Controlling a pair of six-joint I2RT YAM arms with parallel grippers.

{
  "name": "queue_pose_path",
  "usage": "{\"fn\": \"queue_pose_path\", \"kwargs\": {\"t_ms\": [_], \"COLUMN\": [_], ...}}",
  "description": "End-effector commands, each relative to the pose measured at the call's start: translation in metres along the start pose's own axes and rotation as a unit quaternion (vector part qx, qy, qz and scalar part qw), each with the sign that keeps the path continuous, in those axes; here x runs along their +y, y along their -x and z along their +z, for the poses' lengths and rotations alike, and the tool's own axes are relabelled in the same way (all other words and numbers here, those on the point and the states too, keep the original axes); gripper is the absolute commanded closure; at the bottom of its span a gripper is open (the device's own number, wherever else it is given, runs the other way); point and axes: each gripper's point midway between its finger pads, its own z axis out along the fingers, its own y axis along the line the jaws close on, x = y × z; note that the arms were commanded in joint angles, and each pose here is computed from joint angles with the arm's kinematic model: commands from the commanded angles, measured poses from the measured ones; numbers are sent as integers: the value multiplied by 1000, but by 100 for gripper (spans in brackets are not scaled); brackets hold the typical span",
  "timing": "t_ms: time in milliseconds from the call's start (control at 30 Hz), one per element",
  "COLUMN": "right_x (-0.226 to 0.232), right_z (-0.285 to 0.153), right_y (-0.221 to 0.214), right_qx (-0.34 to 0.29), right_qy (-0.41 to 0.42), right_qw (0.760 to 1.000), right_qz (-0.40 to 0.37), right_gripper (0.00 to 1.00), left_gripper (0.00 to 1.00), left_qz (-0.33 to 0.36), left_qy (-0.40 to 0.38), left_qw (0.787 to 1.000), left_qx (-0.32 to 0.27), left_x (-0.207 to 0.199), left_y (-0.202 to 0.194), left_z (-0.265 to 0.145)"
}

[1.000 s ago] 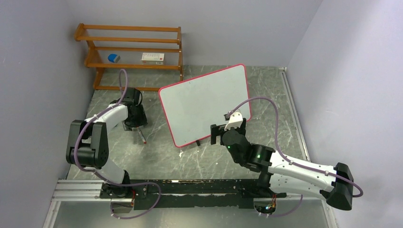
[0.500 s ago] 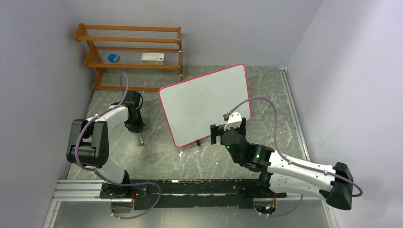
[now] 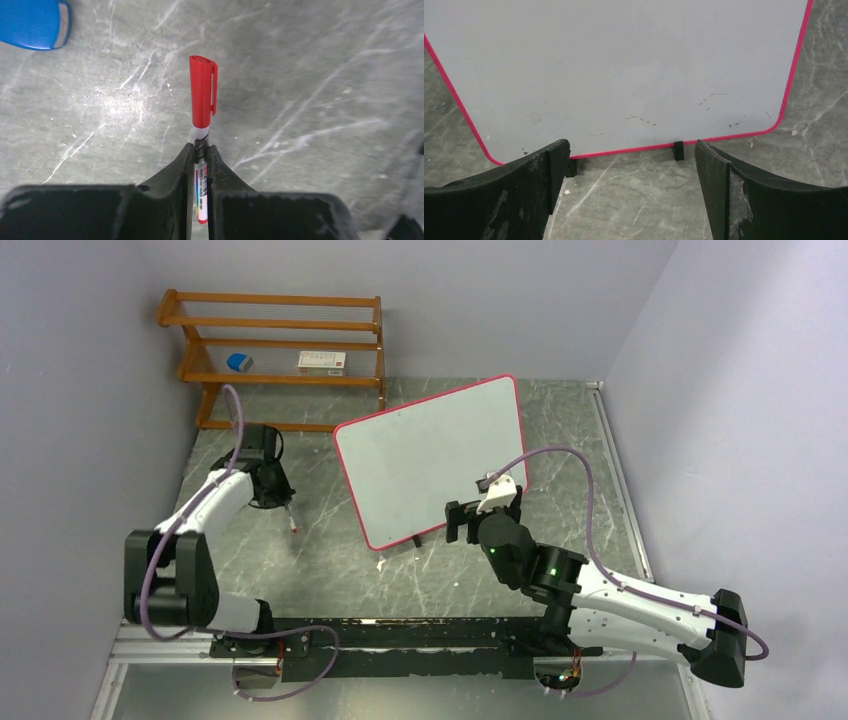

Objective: Write a sentence on the whiteboard
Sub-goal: Open the whiteboard marker at the center of the board.

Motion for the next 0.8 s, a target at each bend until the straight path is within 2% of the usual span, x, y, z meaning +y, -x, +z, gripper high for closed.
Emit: {"fn": "queue_pose_path", "kwargs": {"t_ms": [0,167,367,567,767], "right_x": [4,23,59,93,114], "right_z": [0,0,-3,-7,-13], "right_y": [17,35,72,110,141], "right_qx": [-26,-49,-98,-154,-198], "right_qy": [13,55,138,206,246], "right_qw": [1000,997,985,965,946], "right_qz": [9,19,33,44,69], "right_gripper": [0,0,0,0,0], "left_gripper": [95,95,95,95,95], "left_qz": [-38,-70,-118,-143,-144], "left_qy": [-60,-124,-222,-347,-427], "left_qw": [996,984,948,901,864], "left_qx": [-52,-107,-197,-217,-225], "left_x": [-18,-37,-59,-93,-115], "left_y": [27,55,92,108,111], "left_z": [-42,-98,-183,-253,-292]}}
